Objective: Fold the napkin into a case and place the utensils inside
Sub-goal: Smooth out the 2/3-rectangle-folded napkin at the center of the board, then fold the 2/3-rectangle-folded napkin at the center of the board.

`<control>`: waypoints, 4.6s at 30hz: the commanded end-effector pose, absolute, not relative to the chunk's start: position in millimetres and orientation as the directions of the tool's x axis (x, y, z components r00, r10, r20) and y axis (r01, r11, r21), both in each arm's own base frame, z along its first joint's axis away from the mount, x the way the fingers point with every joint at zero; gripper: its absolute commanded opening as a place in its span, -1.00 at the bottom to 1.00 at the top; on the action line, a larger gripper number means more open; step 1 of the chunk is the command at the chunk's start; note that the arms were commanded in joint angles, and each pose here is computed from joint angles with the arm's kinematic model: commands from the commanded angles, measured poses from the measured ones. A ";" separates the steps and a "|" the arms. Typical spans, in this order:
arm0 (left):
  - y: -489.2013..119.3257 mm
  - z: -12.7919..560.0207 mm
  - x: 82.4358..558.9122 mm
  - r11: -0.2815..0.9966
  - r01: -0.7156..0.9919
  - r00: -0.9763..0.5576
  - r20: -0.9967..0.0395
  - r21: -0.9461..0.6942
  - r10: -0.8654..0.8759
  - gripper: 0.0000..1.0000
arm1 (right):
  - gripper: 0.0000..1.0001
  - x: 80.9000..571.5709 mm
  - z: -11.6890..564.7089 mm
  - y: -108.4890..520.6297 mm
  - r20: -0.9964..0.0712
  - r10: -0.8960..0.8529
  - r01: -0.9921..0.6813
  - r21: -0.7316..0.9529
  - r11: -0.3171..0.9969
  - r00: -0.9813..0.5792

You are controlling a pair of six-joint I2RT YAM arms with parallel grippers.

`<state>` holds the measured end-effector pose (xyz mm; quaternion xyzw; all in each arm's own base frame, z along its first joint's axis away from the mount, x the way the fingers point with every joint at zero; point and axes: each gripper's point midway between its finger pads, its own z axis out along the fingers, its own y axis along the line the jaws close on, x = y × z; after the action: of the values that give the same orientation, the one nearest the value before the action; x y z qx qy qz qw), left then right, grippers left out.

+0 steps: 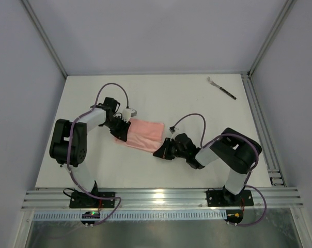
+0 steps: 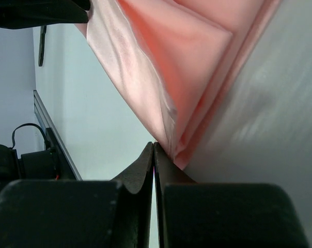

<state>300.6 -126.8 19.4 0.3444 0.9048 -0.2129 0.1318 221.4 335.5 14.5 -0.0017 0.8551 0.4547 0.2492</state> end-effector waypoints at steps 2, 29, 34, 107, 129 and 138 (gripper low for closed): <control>-114.3 4.2 304.6 0.686 0.690 -0.715 -0.361 -0.229 0.598 -0.53 | -0.92 208.8 -17.5 289.5 -0.387 0.249 -0.120 0.717 0.687 -0.888; -128.1 32.1 308.6 0.660 0.703 -0.699 -0.433 -0.265 0.570 -0.42 | -0.92 283.2 45.0 370.8 -0.586 0.004 -0.443 0.616 0.652 -0.810; -134.7 43.6 308.3 0.646 0.708 -0.692 -0.461 -0.286 0.555 -0.38 | -0.92 276.0 5.0 349.2 -0.510 0.010 -0.335 0.580 0.743 -0.860; -146.8 1.6 303.5 0.607 0.768 -0.636 -0.357 -0.203 0.684 -0.41 | 0.25 387.3 8.7 272.5 -0.395 -0.038 -0.256 0.515 0.818 -0.918; -144.4 0.4 304.8 0.607 0.772 -0.631 -0.351 -0.190 0.692 -0.42 | 0.11 333.4 -14.5 309.8 -0.181 -0.190 -0.262 0.669 0.696 -0.965; -143.8 -3.3 307.3 0.598 0.782 -0.618 -0.350 -0.179 0.704 -0.41 | 0.06 361.4 3.1 326.3 -0.299 -0.148 -0.313 0.640 0.702 -0.943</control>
<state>299.4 -158.0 19.5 0.3979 0.8860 -0.2044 0.1223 361.4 335.7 32.1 -0.1447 0.8894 0.4151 0.1253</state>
